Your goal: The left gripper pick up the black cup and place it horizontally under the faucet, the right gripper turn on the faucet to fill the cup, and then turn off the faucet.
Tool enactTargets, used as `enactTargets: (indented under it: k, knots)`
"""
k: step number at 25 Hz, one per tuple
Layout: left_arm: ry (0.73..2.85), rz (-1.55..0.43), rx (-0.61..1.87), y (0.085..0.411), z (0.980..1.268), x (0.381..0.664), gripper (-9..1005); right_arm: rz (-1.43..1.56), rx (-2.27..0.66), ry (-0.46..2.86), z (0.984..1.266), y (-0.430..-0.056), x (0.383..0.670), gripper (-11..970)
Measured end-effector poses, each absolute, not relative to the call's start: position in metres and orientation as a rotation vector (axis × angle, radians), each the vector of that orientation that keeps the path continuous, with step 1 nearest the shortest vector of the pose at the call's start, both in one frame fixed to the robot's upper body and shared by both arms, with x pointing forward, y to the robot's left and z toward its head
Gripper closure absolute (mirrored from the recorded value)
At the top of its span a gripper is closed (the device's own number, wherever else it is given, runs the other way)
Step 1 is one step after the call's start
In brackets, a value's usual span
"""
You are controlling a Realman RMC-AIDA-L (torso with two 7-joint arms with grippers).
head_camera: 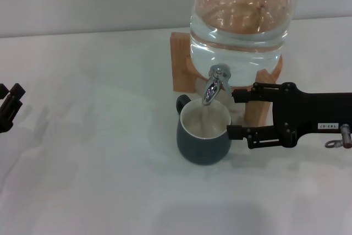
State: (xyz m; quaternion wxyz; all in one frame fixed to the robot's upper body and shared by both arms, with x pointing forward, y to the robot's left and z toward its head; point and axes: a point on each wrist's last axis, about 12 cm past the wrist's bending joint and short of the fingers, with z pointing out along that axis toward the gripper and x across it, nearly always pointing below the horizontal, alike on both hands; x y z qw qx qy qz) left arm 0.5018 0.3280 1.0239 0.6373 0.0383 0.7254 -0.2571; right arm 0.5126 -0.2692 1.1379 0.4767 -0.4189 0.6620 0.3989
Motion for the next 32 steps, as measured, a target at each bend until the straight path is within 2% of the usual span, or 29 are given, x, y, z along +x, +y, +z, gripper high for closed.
enactTargets:
  k: [12,32]
  knots:
    - [1.659,-0.577,0.087,0.329,1.024,0.502,578,1.01,-1.024,1.634,1.131,-0.275,0.498,133]
    - [1.667,-0.569,0.086,0.328,1.022,0.503,581,1.093,-1.112,1.583,1.127,-0.217,0.497,134]
